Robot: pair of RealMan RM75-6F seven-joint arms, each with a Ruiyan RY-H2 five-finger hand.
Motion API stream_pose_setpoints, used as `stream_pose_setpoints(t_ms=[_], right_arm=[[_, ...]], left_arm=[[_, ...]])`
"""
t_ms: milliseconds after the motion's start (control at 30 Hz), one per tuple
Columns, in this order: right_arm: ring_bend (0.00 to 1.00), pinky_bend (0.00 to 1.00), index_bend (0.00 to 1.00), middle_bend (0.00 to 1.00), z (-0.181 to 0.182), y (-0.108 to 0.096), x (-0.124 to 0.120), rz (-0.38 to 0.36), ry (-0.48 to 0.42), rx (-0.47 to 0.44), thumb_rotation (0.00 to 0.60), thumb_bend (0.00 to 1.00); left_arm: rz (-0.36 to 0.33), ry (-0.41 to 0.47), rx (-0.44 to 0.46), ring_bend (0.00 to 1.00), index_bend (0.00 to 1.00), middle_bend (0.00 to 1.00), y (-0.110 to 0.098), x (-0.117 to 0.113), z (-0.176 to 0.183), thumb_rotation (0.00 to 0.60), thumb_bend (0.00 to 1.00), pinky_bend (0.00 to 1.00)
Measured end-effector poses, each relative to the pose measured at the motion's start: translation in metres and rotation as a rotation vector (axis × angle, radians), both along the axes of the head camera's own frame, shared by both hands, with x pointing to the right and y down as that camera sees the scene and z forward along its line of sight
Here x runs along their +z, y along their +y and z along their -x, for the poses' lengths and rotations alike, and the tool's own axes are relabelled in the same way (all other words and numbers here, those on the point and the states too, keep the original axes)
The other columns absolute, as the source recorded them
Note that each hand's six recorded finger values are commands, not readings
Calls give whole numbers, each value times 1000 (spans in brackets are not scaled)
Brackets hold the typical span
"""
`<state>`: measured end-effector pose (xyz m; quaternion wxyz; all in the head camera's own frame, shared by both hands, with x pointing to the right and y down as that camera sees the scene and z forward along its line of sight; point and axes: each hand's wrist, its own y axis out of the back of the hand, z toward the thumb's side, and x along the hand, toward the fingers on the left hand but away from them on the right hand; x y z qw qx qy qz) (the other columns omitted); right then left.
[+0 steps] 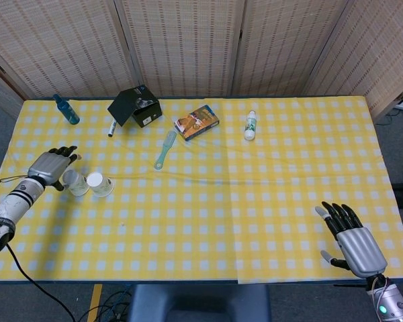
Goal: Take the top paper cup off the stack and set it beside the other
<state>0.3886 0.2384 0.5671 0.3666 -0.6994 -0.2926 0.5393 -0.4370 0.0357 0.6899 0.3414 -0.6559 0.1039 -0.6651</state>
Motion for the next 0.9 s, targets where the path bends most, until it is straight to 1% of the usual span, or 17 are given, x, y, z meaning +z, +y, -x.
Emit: stream_pose_setpoints(t_ms=[133,233,333,433,533,633,733,833,867,900], right_arm=[[0,0,0,0,0,1,-3,-6,-7,-3,600,213],[0,0,0,0,1,1,-6,-12,-17,-7,600,212],[0,0,0,0,1,2,-9,-15,-30,-11,600,213],[0,0,0,0,0,2,-10,-11,-43,-14,600,213],[0,0,0,0,-1,2,-11,0,-61,-10,600,213],[0,0,0,0,-2,1,-12,13,-81,-6,600,213],[0,0,0,0,-3,1,-12,28,-94,-4,600,213],[0,0,0,0,-6,-1,-9,42,-95,11,600,213],[0,0,0,0,-8,-2,-8,44,-91,17,600,213],[0,0,0,0,-9,-4,-8,42,-85,24,600,213]], left_arm=[[-2,9,6,0,0,0,-2,-12,-1,600,289,149],[-4,8,20,0,0,0,-2,-25,-2,600,289,150],[-17,12,29,0,0,0,-1,-45,-2,600,288,149],[-45,46,21,0,0,0,6,-69,-6,600,288,149],[-94,116,-12,0,0,0,21,-95,-14,600,288,149],[-170,193,-73,0,0,0,39,-122,-16,600,288,149],[-267,247,-147,0,0,0,60,-146,-4,600,288,149],[-368,284,-223,0,0,0,90,-165,13,600,288,149],[-406,293,-257,0,0,0,105,-170,20,600,288,149],[-430,297,-288,0,0,0,118,-172,27,600,288,149]])
